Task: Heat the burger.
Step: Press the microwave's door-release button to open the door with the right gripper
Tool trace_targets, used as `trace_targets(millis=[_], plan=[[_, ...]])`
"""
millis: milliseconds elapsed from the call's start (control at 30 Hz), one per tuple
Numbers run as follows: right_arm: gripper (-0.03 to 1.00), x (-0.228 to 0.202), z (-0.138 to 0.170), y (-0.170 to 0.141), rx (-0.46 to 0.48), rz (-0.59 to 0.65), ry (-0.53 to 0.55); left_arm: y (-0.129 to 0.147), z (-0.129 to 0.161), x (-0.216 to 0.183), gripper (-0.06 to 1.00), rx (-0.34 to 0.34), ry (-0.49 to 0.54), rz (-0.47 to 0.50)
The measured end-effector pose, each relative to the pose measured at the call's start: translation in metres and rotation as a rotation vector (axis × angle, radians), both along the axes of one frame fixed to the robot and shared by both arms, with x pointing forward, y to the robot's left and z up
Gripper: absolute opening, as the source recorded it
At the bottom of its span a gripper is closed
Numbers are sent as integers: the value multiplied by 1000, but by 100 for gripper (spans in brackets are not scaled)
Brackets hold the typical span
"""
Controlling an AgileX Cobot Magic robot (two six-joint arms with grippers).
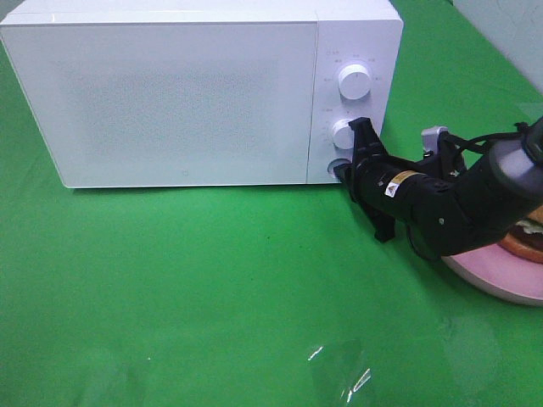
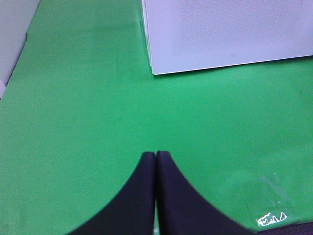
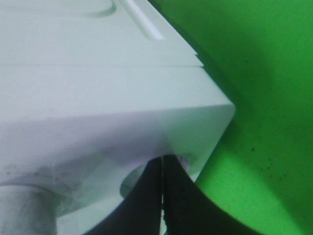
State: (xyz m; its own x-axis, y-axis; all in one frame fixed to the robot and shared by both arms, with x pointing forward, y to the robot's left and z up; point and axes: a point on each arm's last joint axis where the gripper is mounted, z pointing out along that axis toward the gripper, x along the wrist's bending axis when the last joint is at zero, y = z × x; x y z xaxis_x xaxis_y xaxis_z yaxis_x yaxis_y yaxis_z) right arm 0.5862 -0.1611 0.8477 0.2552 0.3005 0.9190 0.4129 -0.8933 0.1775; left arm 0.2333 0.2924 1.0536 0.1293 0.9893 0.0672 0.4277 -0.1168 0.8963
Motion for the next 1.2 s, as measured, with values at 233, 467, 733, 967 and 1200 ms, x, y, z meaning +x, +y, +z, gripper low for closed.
trace_targets(millis=[233,467,733,967,1200], plan=[[0,6,2,6,-3,9,8,0,0,0,0,0,0,0],[0,9,2,7,-30,15,22,0,0,0,0,0,0,0],[0,9,2,7,-35,20,24,0,0,0,0,0,0,0],[0,0,12,3,-41,39,12,0,0,0,0,0,0,0],[1,-17,36,-7,-35,36,-56,0,0,0,0,0,0,0]])
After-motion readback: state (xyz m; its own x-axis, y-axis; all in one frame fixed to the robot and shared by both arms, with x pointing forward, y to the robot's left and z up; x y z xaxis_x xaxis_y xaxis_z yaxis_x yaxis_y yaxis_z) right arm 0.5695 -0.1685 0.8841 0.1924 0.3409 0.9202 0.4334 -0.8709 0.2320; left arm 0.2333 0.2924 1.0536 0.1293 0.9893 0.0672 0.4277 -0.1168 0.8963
